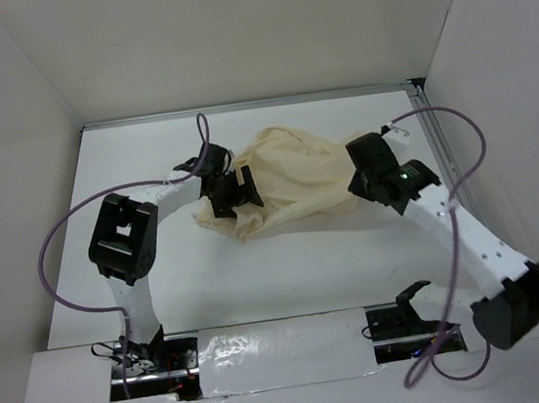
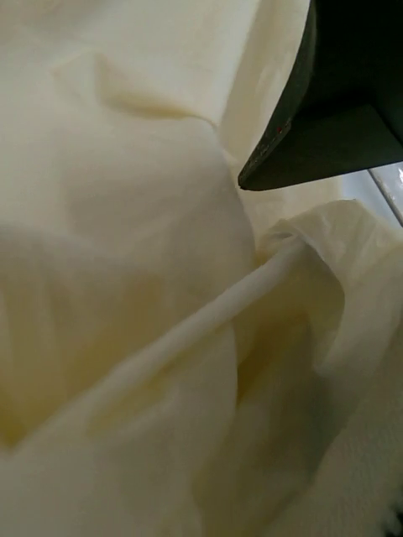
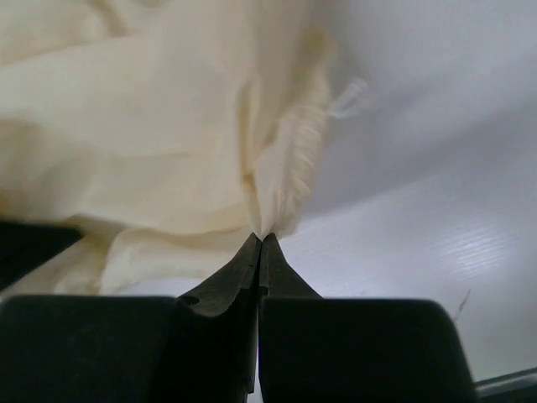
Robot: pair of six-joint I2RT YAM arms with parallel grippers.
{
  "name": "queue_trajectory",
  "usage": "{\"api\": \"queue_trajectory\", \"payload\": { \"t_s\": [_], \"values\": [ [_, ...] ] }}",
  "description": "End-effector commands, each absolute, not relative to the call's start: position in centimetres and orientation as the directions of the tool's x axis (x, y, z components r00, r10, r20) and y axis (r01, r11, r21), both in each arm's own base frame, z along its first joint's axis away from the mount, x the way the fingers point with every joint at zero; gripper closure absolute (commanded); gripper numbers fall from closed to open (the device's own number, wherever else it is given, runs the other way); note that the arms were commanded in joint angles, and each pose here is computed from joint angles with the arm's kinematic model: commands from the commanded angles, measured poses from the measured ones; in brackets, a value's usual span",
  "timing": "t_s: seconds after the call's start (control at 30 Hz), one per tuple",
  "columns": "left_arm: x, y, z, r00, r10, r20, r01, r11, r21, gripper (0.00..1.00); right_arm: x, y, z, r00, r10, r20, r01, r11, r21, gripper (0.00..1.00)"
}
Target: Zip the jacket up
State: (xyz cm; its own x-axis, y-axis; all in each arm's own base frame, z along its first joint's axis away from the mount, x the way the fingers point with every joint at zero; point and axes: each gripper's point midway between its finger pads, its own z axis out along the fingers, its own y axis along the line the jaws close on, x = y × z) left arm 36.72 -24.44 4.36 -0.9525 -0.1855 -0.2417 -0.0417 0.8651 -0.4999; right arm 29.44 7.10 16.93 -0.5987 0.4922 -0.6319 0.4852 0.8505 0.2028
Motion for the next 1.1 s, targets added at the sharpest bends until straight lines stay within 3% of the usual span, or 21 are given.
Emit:
{"api": "queue_trajectory", "payload": {
  "t_s": [0.0, 0.07, 0.13, 0.23, 0.3, 0.33, 0.4, 0.43, 0.53, 0.63, 0.8, 0.93, 1.07],
  "values": [
    [36.2, -24.2, 4.2, -0.96, -0.2, -0.194, -0.076, 0.858, -0.509, 0.01, 26.3, 7.3, 21.7, -0.548, 0.447, -0.707, 0.428, 0.876, 0.223, 1.0],
    [36.2, -24.1, 4.3, -0.959, -0.208, -0.192, -0.084, 0.857, -0.508, 0.01, 26.1, 12.2, 22.6, -0.634, 0.363, -0.683, 0.209, 0.931, 0.3, 1.0],
    [36.1, -23.8, 4.4, -0.958, -0.214, -0.189, -0.093, 0.859, -0.503, 0.01, 24.8, 15.8, 21.0, -0.729, 0.189, -0.658, 0.028, 0.969, 0.247, 1.0],
    [36.1, -23.3, 4.6, -0.956, -0.228, -0.187, -0.111, 0.866, -0.487, 0.01, 23.0, 19.6, 14.9, -0.838, -0.045, -0.544, -0.121, 0.987, 0.105, 1.0],
    [36.0, -23.2, 5.0, -0.954, -0.232, -0.192, -0.112, 0.865, -0.489, 0.01, 22.3, 21.4, 11.5, -0.873, -0.136, -0.468, -0.183, 0.982, 0.055, 0.93],
    [35.9, -23.0, 5.2, -0.953, -0.234, -0.192, -0.114, 0.866, -0.487, 0.01, 21.7, 22.2, 10.4, -0.882, -0.17, -0.439, -0.212, 0.976, 0.05, 0.75],
    [35.8, -22.7, 5.8, -0.949, -0.238, -0.206, -0.115, 0.872, -0.476, 0.01, 21.5, 23.5, 10.8, -0.877, -0.165, -0.451, -0.238, 0.965, 0.11, 0.61],
    [35.6, -22.4, 5.9, -0.949, -0.24, -0.205, -0.119, 0.873, -0.472, 0.01, 21.2, 23.5, 11.7, -0.866, -0.156, -0.476, -0.256, 0.954, 0.153, 0.45],
    [35.4, -21.7, 6.7, -0.94, -0.245, -0.237, -0.115, 0.883, -0.456, 0.01, 20.4, 24.2, 14.9, -0.831, -0.088, -0.549, -0.308, 0.895, 0.323, 0.11],
    [35.1, -21.1, 8.1, -0.931, -0.249, -0.266, -0.108, 0.886, -0.451, 0.01, 22.3, 20.9, 16.1, -0.821, 0.106, -0.561, -0.16, 0.9, 0.405, 0.03],
    [34.5, -20.1, 10.6, -0.908, -0.245, -0.34, -0.074, 0.892, -0.445, 0.01, 25.5, 11.7, 14.8, -0.749, 0.382, -0.541, 0.244, 0.919, 0.311, 0.01],
    [33.3, -19.4, 12.2, -0.895, -0.239, -0.377, -0.048, 0.892, -0.45, 0.01, 28.4, 5.6, 13.4, -0.666, 0.528, -0.527, 0.457, 0.847, 0.271, 0.0],
    [31.9, -19.7, 13.2, -0.89, -0.217, -0.4, -0.001, 0.88, -0.475, 0.01, 31.1, 1.7, 10.9, -0.646, 0.575, -0.501, 0.567, 0.802, 0.188, 0.0]
  ]
}}
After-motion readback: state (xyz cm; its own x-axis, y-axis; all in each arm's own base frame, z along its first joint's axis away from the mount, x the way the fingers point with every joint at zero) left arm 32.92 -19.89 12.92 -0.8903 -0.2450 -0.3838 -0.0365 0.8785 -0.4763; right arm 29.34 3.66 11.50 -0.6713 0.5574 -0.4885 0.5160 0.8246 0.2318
